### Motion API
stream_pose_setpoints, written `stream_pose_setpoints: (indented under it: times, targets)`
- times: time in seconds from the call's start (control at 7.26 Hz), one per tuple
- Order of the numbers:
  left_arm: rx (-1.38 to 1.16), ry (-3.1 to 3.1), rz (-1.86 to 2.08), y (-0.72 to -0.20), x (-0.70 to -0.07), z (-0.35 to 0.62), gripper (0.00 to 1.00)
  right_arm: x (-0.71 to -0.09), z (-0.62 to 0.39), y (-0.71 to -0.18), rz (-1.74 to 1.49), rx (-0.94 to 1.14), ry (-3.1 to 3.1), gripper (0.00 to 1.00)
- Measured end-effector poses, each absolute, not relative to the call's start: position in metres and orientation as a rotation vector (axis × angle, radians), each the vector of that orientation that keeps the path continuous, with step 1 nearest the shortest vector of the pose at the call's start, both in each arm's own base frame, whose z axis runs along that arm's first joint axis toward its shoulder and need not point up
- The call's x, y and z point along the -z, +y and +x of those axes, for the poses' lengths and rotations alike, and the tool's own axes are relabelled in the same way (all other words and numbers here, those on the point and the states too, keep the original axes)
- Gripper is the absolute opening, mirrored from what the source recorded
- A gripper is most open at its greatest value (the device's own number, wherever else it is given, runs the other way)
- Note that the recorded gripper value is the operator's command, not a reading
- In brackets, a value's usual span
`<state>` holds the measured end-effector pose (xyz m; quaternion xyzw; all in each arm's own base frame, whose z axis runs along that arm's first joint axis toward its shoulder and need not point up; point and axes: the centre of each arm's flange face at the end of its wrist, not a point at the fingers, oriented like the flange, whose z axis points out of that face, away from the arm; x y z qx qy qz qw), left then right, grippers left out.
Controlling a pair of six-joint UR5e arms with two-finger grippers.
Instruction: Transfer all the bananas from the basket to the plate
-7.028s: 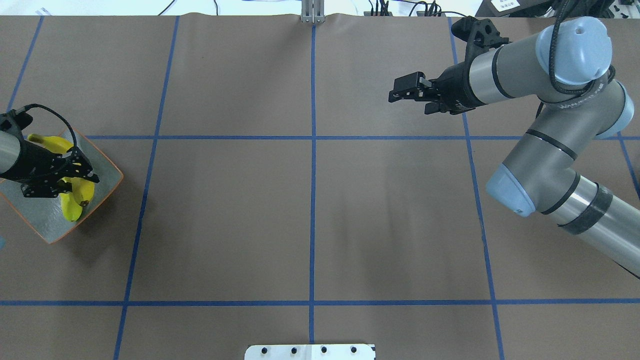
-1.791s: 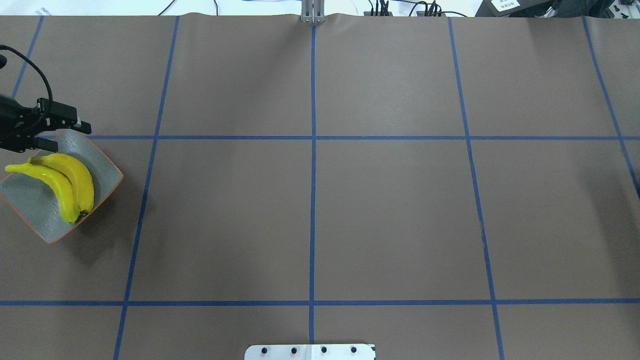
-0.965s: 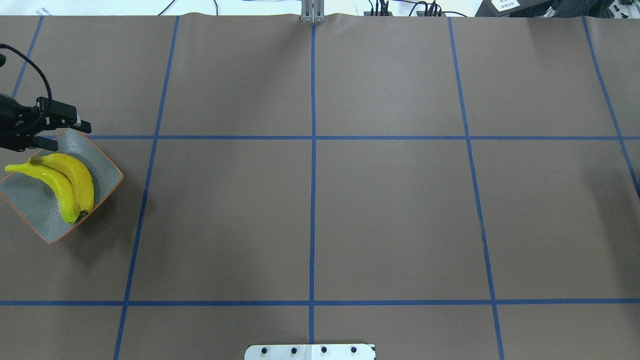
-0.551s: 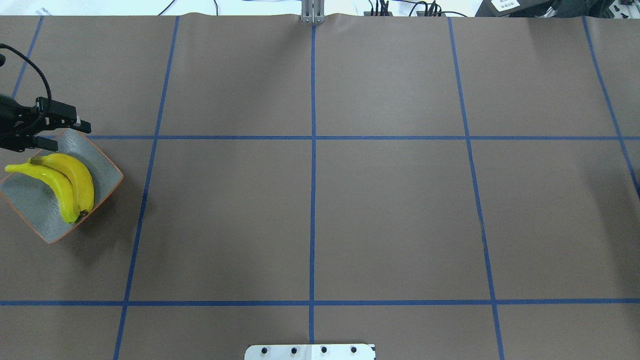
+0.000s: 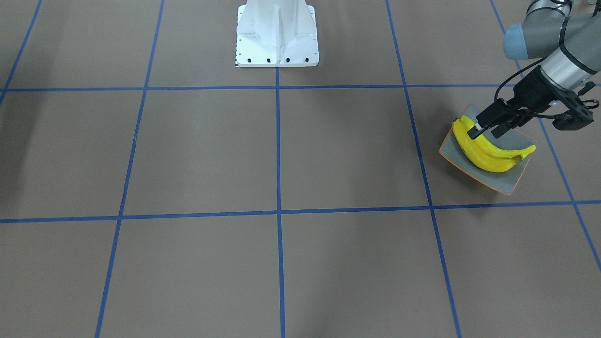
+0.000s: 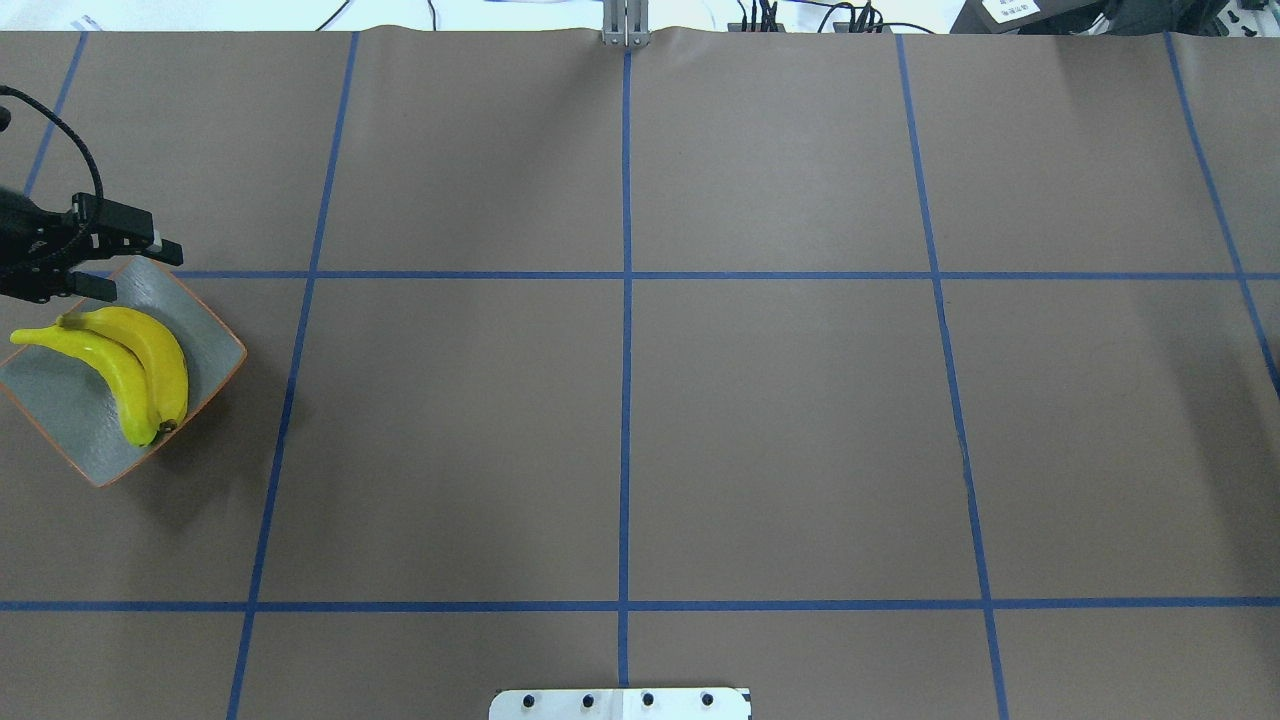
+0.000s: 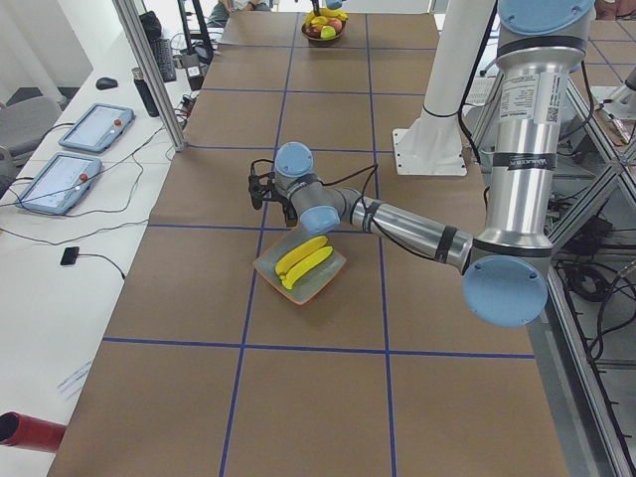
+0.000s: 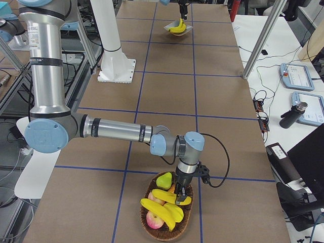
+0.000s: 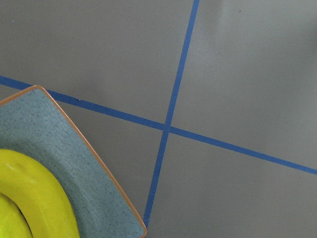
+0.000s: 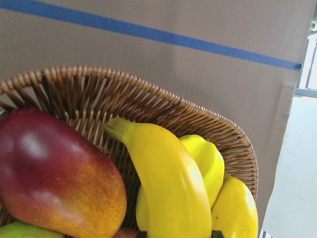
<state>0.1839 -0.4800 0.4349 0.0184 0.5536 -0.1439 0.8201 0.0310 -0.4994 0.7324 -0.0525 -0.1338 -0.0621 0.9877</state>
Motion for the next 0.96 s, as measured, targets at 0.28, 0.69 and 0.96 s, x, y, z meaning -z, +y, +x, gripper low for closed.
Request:
stream_pose_setpoints:
  times: [0.28, 0.69, 0.96]
  targets:
    - [0.308, 1.183, 0.036, -0.482, -0.431, 0.187, 1.00, -0.683, 0.032, -0.522, -0.035, 0.110, -0.299, 0.00]
    - [0.372, 1.221, -0.001, -0.509, -0.402, 0.206, 1.00, -0.578, -0.006, -0.575, 0.053, 0.038, -0.482, 0.00]
    - [0.393, 1.241, -0.013, -0.528, -0.382, 0.219, 1.00, -0.487, -0.072, -0.597, 0.115, -0.047, -0.567, 0.00]
